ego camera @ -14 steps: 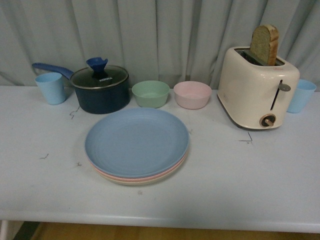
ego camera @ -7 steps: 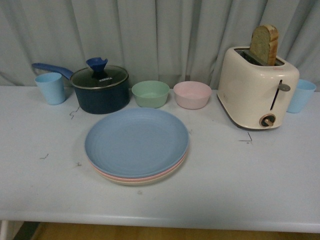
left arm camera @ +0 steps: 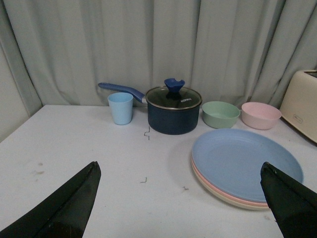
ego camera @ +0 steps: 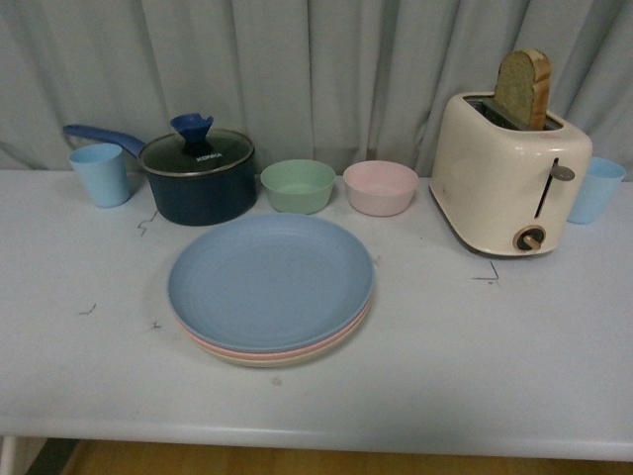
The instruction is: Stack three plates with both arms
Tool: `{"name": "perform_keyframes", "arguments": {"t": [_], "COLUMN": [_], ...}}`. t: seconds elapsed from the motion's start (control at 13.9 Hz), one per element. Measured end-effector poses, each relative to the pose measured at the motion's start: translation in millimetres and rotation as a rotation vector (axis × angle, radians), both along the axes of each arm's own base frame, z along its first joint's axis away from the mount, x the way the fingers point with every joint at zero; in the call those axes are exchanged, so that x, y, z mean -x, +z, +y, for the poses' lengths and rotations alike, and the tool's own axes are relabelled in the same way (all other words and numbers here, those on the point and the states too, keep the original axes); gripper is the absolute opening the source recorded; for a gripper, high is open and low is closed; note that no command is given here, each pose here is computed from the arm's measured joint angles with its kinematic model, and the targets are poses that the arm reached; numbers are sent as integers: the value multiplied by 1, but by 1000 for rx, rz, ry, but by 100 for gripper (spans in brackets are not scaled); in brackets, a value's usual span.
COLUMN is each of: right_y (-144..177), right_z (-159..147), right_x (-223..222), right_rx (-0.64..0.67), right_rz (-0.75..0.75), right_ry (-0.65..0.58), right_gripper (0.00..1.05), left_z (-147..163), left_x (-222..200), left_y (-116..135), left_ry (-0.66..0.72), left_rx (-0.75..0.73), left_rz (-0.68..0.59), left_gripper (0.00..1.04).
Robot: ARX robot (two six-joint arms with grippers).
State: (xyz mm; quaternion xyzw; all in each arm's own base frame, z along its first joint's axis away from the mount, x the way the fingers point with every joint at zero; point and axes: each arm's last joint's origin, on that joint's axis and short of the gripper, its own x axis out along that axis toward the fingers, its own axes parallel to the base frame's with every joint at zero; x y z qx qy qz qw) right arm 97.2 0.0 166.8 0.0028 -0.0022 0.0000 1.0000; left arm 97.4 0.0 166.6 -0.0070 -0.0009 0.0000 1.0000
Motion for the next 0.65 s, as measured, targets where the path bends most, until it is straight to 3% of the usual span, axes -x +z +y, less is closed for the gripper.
{"name": "perform_keyframes", "arguments": {"t": [0.65], "right_y": [0], "right_z": [0], "right_x": [0], "right_rx": [0], "right_rz": [0], "right_ry": [0], "right_gripper": [98], "left_z": [0], "left_x": [0], "left_y": [0], "left_ry": [0], "left_rx": [0], "left_rz": [0], "left_gripper": [98]}}
